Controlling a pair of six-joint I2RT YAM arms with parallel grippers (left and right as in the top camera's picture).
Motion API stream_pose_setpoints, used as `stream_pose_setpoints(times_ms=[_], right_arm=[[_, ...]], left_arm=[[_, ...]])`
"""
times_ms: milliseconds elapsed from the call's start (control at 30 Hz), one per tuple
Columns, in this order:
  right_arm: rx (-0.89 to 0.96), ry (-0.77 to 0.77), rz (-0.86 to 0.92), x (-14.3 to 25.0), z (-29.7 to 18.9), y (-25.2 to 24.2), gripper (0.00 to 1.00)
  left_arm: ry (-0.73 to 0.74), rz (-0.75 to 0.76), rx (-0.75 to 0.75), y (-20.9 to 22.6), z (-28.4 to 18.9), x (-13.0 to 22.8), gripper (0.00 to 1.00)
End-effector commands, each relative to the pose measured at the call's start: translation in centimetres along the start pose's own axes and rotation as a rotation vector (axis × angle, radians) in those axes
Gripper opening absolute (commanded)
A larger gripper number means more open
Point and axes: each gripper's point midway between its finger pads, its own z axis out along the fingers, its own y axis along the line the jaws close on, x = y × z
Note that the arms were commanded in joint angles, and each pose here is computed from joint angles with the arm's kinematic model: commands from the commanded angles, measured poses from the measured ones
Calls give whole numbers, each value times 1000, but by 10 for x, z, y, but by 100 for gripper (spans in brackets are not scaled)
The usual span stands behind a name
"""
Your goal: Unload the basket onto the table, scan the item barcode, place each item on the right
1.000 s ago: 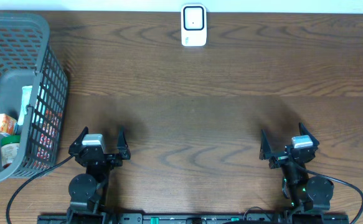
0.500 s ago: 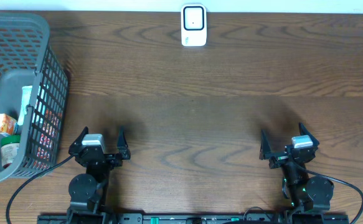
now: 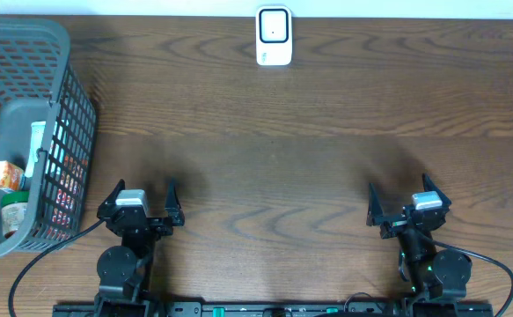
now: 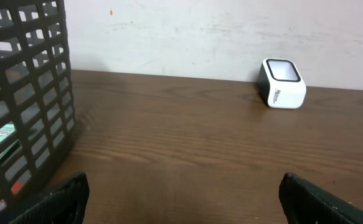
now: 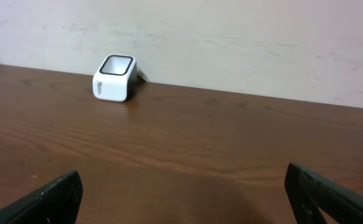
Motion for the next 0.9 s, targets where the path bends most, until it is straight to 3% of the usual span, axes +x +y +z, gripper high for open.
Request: stream_pose_setpoints(times_ms=[0, 867], right_arm=[[-9, 7, 13, 2, 0, 2, 99], [-9, 7, 13, 2, 0, 2, 99]], left_arm=[[41, 2, 1, 0, 2, 18, 98], [41, -36, 0, 0, 2, 18, 98]])
